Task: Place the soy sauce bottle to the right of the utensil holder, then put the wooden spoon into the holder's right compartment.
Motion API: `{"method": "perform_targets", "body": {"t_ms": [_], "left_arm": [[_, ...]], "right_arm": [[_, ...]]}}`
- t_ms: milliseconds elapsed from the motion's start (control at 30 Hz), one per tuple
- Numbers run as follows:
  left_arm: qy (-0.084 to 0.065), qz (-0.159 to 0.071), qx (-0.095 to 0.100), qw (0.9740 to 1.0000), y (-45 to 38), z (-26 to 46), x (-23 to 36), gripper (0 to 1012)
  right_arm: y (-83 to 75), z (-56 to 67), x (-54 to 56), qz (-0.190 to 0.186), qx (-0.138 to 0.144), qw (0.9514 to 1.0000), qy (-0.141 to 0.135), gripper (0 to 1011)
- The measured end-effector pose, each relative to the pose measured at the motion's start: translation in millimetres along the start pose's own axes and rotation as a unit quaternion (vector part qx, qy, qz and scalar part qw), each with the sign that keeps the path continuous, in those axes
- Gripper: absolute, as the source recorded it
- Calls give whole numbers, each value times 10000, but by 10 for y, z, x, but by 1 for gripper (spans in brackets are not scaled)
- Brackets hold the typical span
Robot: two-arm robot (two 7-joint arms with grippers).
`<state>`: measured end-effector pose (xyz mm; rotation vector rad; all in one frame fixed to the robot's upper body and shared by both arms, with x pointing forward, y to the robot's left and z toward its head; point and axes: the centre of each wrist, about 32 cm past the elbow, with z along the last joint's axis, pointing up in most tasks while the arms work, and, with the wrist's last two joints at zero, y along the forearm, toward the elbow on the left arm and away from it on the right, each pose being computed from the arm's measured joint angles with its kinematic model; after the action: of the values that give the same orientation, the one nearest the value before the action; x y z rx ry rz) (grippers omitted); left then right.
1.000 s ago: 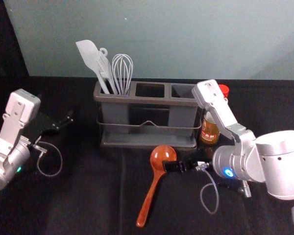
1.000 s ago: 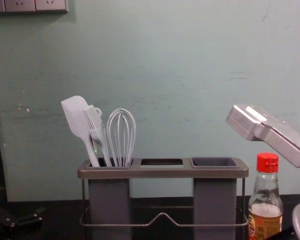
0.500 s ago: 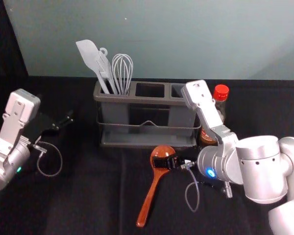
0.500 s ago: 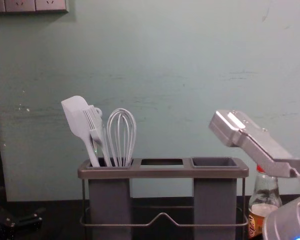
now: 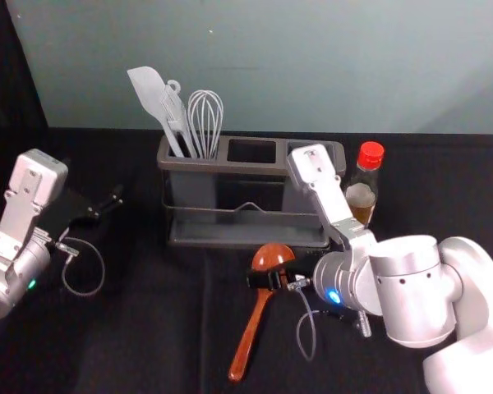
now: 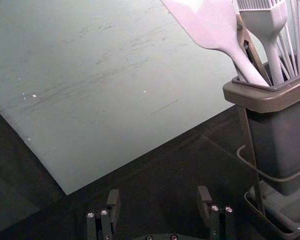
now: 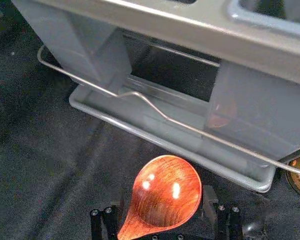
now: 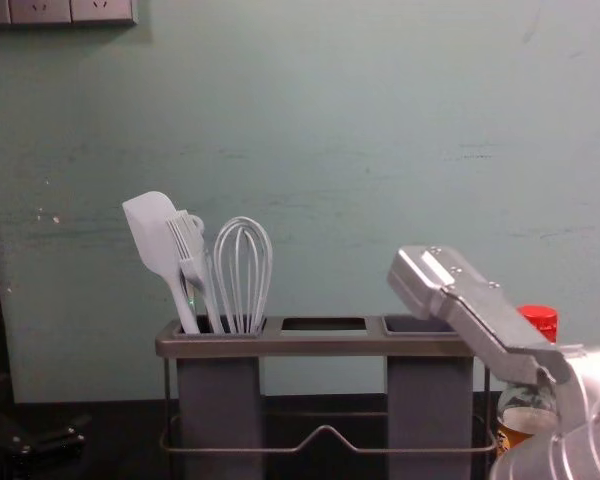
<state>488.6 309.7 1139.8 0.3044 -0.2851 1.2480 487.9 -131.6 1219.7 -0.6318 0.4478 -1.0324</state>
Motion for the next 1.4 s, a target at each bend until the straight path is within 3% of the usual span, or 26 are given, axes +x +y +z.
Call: {"method": "perform_targets", "body": {"t_ms": [333, 1033, 1400], "left_arm": [[0, 0, 0, 10000, 0, 0, 0, 1005], [0, 0, 0, 10000, 0, 0, 0, 1005], [0, 0, 0, 10000, 0, 0, 0, 1005]], "right_arm": [[35, 3, -73, -123, -60, 9998, -137, 1004], [57, -1, -93, -236, -14, 9993, -273, 1004], [70, 4, -81, -180, -32, 9994, -295, 847]]}}
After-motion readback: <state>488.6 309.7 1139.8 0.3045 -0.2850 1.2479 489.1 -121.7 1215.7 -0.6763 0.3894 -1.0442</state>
